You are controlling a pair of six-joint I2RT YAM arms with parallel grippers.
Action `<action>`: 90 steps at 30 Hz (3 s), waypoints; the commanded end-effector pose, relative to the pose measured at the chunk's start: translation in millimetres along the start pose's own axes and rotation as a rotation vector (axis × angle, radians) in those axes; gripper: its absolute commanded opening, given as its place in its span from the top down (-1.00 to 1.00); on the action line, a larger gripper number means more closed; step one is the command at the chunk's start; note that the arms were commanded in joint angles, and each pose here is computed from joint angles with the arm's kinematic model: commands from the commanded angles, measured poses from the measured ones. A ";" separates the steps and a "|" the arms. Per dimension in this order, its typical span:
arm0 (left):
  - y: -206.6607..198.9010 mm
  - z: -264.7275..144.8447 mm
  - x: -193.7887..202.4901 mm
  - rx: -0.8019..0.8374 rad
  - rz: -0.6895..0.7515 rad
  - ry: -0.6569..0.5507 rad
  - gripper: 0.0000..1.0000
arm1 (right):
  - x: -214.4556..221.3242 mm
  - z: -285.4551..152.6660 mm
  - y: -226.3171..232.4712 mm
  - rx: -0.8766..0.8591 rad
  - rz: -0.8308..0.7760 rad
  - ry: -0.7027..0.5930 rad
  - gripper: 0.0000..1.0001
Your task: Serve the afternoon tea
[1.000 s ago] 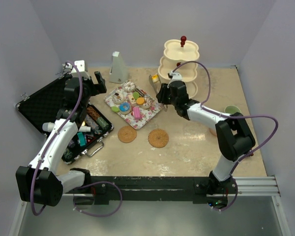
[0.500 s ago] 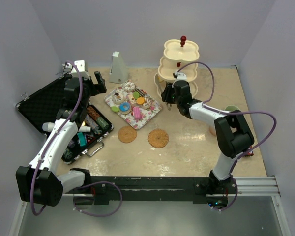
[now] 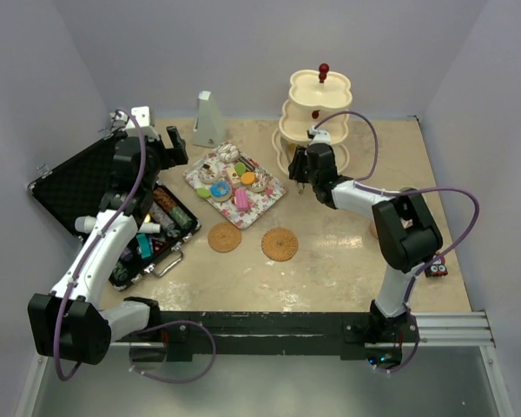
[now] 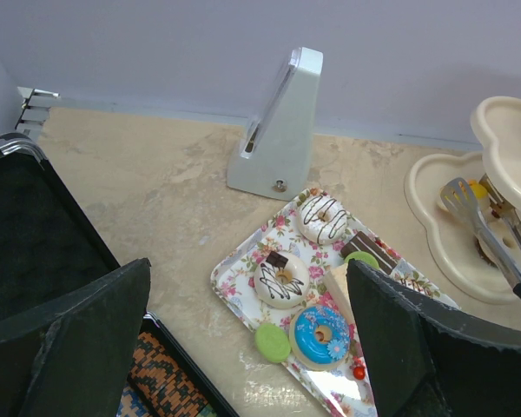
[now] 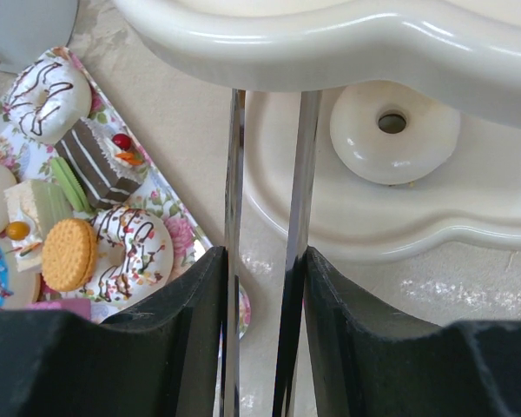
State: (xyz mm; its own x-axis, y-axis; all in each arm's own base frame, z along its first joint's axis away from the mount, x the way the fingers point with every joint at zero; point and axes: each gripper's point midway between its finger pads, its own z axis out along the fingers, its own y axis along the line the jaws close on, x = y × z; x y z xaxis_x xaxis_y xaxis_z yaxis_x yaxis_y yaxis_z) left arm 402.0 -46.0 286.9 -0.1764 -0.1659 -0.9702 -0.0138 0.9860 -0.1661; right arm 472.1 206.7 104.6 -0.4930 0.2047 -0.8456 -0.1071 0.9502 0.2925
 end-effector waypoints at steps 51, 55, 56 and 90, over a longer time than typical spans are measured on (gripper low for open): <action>-3.6 0.9 -9.1 0.017 0.011 -0.041 -0.99 | -2.0 -56.2 33.6 -0.125 -0.053 0.013 -0.13; -3.4 0.6 -9.6 0.016 0.011 -0.043 -0.99 | 0.6 -69.3 47.9 -0.159 -0.063 0.023 -0.14; -2.7 1.0 -9.2 0.014 0.011 -0.042 -0.99 | 0.6 -72.4 52.6 -0.171 -0.067 0.024 -0.14; -6.6 2.3 -6.8 0.032 0.001 -0.033 -0.99 | 36.0 -114.1 118.4 -0.305 -0.095 0.148 -0.03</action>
State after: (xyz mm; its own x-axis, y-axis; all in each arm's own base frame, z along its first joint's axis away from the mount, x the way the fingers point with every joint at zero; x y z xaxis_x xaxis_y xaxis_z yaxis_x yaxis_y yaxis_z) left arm 402.3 -47.5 286.0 -0.1801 -0.1663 -0.9695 -0.0062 0.9858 -0.1679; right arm 347.1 304.3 140.2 -0.6141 0.0181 -0.7890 -0.4066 0.8496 0.3359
